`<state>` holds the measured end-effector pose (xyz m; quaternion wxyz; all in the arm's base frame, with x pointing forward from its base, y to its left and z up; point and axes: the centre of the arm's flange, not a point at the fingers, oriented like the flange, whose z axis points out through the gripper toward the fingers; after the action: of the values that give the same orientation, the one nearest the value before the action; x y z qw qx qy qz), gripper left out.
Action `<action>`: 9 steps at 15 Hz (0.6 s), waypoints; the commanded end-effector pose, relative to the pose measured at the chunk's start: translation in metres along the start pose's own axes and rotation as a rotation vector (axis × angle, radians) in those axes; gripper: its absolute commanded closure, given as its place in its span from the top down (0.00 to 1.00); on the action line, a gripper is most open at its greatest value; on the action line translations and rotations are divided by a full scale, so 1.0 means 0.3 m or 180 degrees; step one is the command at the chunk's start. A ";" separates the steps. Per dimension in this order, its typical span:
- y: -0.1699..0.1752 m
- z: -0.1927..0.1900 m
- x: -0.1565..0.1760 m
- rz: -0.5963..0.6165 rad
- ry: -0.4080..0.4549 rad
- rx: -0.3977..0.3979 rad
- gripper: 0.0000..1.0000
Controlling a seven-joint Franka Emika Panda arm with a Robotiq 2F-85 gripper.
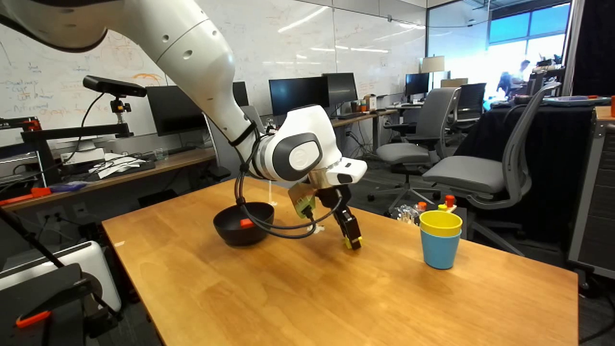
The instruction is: Pick the orange and yellow cubes and put them in the bowl
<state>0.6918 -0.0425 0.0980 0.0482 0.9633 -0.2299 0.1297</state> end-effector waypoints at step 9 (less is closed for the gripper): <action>0.064 -0.036 -0.007 -0.0027 0.0059 -0.0141 0.08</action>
<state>0.6902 -0.0491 0.0977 0.0538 0.9623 -0.2340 0.1278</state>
